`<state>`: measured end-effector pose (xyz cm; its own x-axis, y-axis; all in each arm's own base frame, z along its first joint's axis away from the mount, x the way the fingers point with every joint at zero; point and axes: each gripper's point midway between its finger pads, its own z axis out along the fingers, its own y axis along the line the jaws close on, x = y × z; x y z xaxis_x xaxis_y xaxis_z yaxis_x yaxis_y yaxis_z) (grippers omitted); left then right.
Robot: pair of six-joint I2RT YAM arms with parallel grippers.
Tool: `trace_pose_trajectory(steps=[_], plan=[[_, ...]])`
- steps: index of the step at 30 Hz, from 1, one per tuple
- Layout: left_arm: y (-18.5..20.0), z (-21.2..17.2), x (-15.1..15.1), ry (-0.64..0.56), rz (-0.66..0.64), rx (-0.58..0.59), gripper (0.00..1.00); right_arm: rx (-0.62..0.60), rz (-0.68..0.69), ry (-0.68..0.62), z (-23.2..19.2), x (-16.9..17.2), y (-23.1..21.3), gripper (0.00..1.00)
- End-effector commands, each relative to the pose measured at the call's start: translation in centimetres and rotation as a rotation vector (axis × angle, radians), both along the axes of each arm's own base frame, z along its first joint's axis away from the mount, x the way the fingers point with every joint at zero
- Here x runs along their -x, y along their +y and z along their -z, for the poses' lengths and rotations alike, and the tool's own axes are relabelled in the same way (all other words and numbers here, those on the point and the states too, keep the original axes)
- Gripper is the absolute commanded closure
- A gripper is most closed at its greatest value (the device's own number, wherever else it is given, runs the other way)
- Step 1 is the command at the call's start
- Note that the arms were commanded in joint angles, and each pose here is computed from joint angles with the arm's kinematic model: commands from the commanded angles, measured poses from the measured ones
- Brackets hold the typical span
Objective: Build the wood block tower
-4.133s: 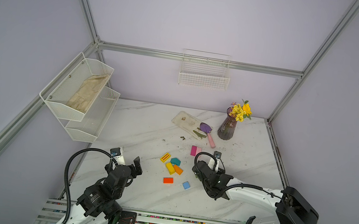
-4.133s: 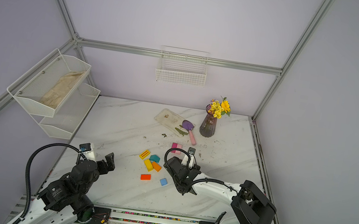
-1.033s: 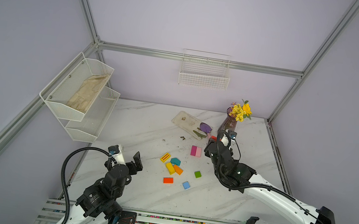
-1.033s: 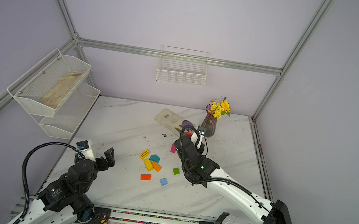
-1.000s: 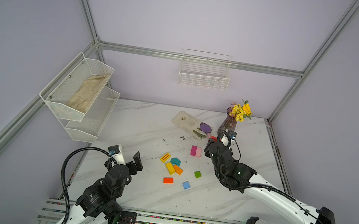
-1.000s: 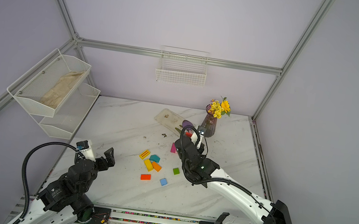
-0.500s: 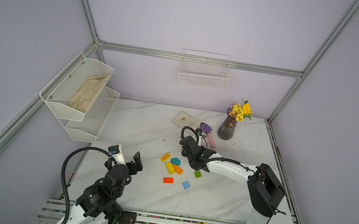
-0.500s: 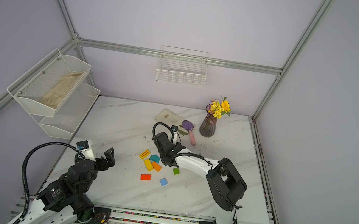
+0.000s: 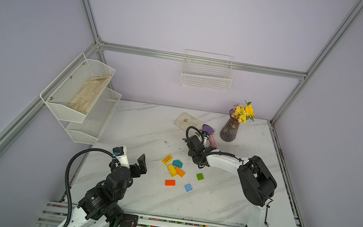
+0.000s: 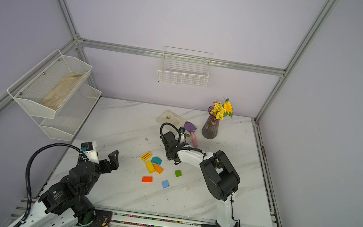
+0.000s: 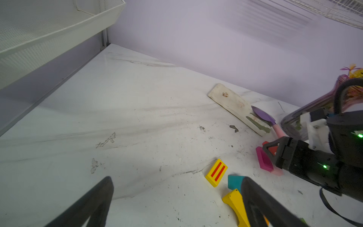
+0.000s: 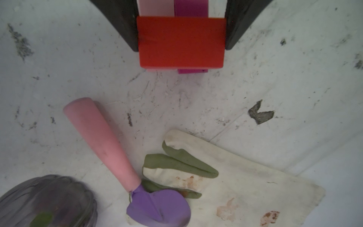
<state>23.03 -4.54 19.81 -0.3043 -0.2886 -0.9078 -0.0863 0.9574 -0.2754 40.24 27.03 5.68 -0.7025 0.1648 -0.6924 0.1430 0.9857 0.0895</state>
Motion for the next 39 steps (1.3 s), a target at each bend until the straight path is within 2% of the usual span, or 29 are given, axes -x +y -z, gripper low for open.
trace_pose_trajectory(steps=[1, 6, 15, 22, 30, 39], plan=[[-2.9, 0.1, -0.7, -0.025, 0.150, -0.001, 0.00, -0.019, 0.003, 0.006, 0.0, -0.2, 0.2, 0.70], [-5.0, 0.6, -1.5, 0.011, 0.234, -0.012, 0.00, -0.021, 0.010, 0.019, 0.6, -0.4, -0.2, 0.70], [-5.7, 4.1, -4.3, 0.239, 0.214, -0.025, 0.00, -0.031, 0.018, 0.030, 1.1, -0.7, -0.7, 0.70], [-5.0, 4.0, -4.4, 0.226, 0.199, 0.015, 0.00, -0.042, 0.028, 0.035, 1.6, -0.6, -0.8, 0.70], [-2.9, 4.0, -4.5, 0.217, 0.214, 0.210, 0.00, -0.053, 0.025, 0.048, 2.2, -0.6, -0.6, 0.70], [-2.1, 4.3, -4.4, 0.224, 0.184, 0.214, 0.00, -0.060, 0.024, 0.049, 2.1, -0.6, -0.4, 0.70]])
